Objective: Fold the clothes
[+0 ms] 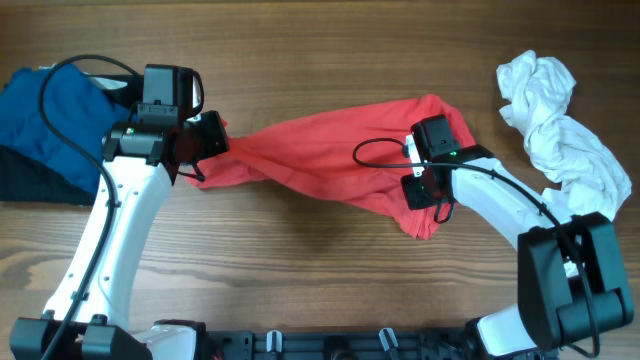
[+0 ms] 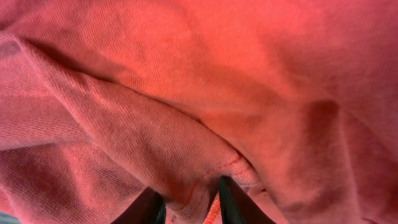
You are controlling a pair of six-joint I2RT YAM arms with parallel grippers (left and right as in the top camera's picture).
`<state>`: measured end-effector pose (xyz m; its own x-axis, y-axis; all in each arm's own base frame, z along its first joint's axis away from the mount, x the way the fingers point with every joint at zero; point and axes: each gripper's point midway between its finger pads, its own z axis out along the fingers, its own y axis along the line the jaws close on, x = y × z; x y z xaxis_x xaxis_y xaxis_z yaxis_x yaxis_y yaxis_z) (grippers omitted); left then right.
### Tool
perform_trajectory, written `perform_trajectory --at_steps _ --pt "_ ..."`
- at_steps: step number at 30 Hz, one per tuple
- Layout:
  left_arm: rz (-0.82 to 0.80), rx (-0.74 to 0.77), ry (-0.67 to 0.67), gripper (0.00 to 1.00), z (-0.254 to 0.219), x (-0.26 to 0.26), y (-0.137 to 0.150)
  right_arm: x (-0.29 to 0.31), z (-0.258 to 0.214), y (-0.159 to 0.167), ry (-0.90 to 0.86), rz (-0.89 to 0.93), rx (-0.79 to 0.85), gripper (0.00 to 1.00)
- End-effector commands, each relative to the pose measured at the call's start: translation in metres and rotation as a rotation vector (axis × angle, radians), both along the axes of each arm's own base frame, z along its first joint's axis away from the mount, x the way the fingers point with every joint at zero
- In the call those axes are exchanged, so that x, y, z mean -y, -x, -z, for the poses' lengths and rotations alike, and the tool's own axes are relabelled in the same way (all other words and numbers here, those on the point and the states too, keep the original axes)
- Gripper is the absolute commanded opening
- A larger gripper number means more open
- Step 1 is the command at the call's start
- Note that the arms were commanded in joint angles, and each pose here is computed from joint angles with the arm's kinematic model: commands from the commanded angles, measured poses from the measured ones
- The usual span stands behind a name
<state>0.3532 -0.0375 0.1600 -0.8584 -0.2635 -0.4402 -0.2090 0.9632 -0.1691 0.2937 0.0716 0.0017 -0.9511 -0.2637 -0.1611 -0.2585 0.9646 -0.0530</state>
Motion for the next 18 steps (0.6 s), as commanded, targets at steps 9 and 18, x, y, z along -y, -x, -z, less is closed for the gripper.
perform_trajectory --at_steps 9,18 --pt "-0.019 -0.001 -0.008 0.04 0.002 -0.004 0.000 0.000 -0.009 -0.009 -0.003 0.010 0.053 0.19" --pt "-0.019 0.020 -0.005 0.04 -0.003 -0.004 -0.004 -0.003 -0.027 -0.011 -0.048 0.118 0.079 0.04"
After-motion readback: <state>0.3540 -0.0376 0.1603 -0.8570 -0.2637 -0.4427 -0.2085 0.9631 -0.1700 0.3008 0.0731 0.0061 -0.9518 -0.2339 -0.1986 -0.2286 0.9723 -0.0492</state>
